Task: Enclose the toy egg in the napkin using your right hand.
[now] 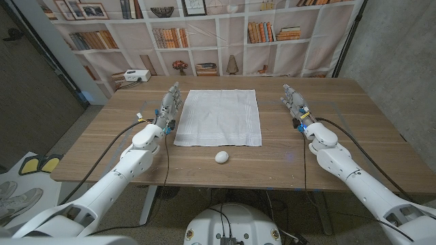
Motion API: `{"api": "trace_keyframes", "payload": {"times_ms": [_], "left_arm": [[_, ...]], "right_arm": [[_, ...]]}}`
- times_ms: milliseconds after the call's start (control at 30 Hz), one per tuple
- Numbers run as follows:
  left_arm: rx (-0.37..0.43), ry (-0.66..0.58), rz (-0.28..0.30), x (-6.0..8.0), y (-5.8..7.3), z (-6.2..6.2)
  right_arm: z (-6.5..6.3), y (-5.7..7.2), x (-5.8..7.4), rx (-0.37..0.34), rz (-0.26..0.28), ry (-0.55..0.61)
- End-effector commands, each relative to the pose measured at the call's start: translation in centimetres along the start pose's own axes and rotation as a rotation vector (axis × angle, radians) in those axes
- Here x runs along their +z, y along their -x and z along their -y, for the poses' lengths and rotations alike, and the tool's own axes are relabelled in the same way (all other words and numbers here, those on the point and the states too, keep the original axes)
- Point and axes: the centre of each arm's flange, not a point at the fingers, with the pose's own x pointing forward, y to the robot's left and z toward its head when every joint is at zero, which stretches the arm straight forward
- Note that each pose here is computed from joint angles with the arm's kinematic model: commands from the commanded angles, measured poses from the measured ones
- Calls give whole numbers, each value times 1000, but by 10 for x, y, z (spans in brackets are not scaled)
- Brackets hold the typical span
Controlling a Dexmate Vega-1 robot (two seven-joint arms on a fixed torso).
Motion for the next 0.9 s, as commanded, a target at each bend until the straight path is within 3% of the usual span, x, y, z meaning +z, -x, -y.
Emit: {"api": "trace_keyframes", "payload": {"times_ms": [33, 367, 900], "left_arm": [[-45, -12, 11, 0, 5, 4], [-69, 5, 23, 1, 5, 8], [-121, -4, 13, 5, 7, 18]], "right_arm": [[-2, 8, 3, 18, -2, 51], [-10, 14, 20, 44, 43, 185], [-40, 33, 44, 149, 77, 445]]}}
